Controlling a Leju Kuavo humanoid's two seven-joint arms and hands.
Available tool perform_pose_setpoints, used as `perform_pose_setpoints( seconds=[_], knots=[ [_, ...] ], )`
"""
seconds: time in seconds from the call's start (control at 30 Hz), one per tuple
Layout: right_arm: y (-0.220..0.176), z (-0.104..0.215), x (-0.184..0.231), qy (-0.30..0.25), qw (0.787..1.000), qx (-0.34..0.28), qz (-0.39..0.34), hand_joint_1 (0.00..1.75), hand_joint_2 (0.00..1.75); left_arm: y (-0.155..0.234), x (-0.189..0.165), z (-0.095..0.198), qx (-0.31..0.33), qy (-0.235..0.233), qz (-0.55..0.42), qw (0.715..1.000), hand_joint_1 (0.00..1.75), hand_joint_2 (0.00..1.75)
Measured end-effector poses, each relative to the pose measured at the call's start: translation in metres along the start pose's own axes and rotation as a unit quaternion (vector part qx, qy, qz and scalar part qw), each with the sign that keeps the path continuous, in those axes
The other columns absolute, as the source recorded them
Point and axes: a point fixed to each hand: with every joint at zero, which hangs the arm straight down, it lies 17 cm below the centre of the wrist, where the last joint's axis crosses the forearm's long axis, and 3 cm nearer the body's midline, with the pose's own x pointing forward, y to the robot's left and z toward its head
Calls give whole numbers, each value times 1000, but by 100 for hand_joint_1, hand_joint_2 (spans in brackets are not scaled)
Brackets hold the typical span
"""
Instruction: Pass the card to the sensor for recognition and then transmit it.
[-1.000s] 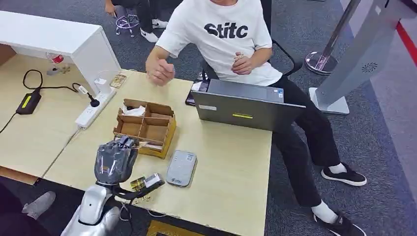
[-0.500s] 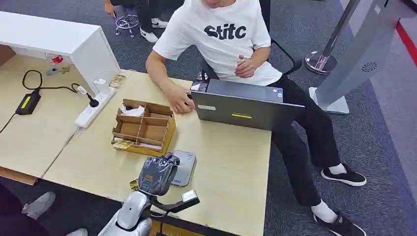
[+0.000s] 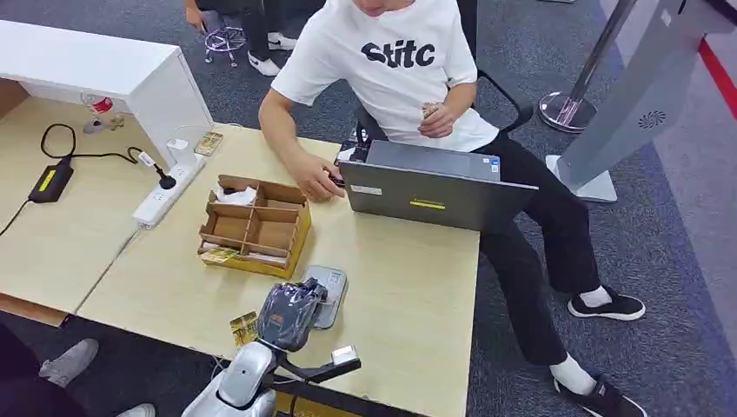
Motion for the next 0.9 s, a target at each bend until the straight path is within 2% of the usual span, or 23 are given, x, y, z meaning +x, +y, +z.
perform_pose_setpoints(
  seconds=[0.2, 0.4, 0.53, 0.67, 0.9],
  knots=[
    [0, 0, 0, 0, 1000, 0, 0, 0, 175, 18, -13, -3, 34, 7, -8, 999, 175, 175],
    [0, 0, 0, -1, 1000, -1, -1, 0, 175, 87, -54, -18, 123, 33, 20, 992, 175, 175],
    [0, 0, 1, -4, 1000, -1, -2, 0, 175, 121, -85, -18, 163, 52, 43, 984, 175, 175],
    [0, 0, 1, -4, 1000, -1, -1, 0, 175, 139, -113, -13, 183, 69, 53, 979, 175, 175],
    [0, 0, 1, -5, 1000, -1, 0, 0, 175, 161, -146, 1, 201, 82, 12, 976, 175, 175]
  ],
)
